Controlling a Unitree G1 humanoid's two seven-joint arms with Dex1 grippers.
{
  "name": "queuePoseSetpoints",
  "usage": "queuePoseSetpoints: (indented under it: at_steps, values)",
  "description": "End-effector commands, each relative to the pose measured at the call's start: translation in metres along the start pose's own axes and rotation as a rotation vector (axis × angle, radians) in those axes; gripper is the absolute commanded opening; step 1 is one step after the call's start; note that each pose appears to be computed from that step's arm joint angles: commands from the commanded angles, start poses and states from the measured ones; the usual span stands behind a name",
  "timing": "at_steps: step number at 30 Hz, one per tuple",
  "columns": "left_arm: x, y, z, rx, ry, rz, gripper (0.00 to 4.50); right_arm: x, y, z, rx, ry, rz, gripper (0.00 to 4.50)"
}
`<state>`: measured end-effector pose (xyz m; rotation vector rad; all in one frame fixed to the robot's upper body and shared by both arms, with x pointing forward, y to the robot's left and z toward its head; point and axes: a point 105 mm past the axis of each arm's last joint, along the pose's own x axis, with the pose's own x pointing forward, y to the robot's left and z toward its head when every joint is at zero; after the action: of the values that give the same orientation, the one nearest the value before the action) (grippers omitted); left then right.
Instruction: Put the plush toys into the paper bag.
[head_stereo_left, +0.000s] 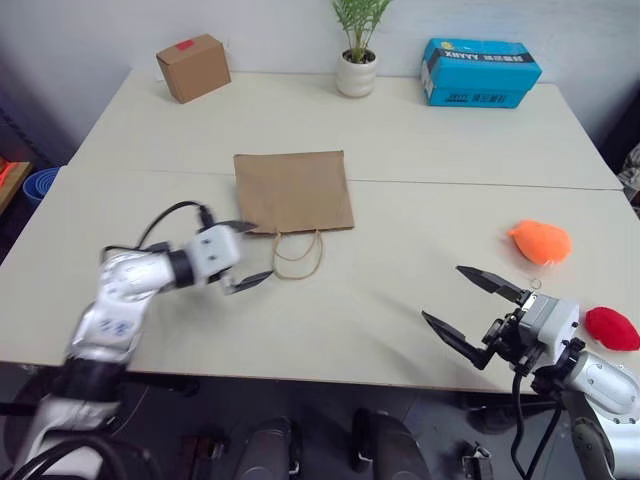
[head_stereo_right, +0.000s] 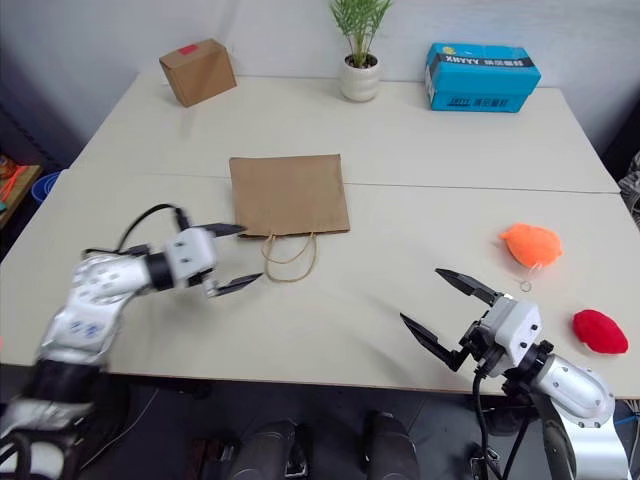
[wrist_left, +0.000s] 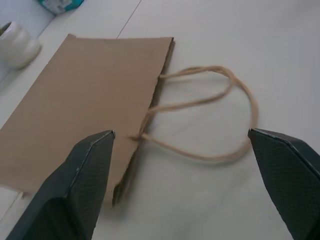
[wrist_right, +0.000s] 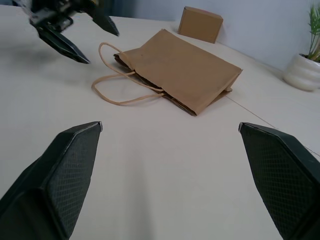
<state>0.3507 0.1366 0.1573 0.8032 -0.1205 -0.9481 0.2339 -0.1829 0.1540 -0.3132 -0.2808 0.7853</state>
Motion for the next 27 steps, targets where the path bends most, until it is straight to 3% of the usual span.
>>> queuePoseSetpoints:
  at_steps: [1,10,13,15,20,24,25,27]
  values:
    - [0.016,0.01,0.0,0.127,0.007,0.025,3.82,0.001,0.001,0.005,-0.023,-0.013,-0.023,4.5]
    - [0.034,0.013,0.006,0.139,-0.045,-0.066,1.06,-0.003,0.013,0.002,-0.006,0.025,-0.053,4.5]
    - [0.039,0.019,0.042,-0.008,-0.188,-0.117,0.04,-0.007,0.02,-0.003,0.083,0.06,-0.038,4.1]
    - [0.038,0.013,0.063,-0.05,-0.245,-0.226,0.0,0.002,0.026,0.0,0.119,0.052,-0.014,3.57]
    - [0.033,0.01,0.115,-0.237,-0.389,-0.338,0.0,0.054,0.032,0.001,0.148,0.032,0.041,1.68]
    - [0.034,0.007,0.127,-0.268,-0.395,-0.342,0.0,0.084,0.032,0.003,0.154,0.009,0.05,0.27]
    - [0.034,0.005,0.129,-0.268,-0.403,-0.347,0.0,0.093,0.031,0.002,0.123,0.01,0.061,0.03]
    - [0.032,0.002,0.133,-0.278,-0.425,-0.353,0.0,0.11,0.023,-0.002,0.105,0.02,0.044,0.03]
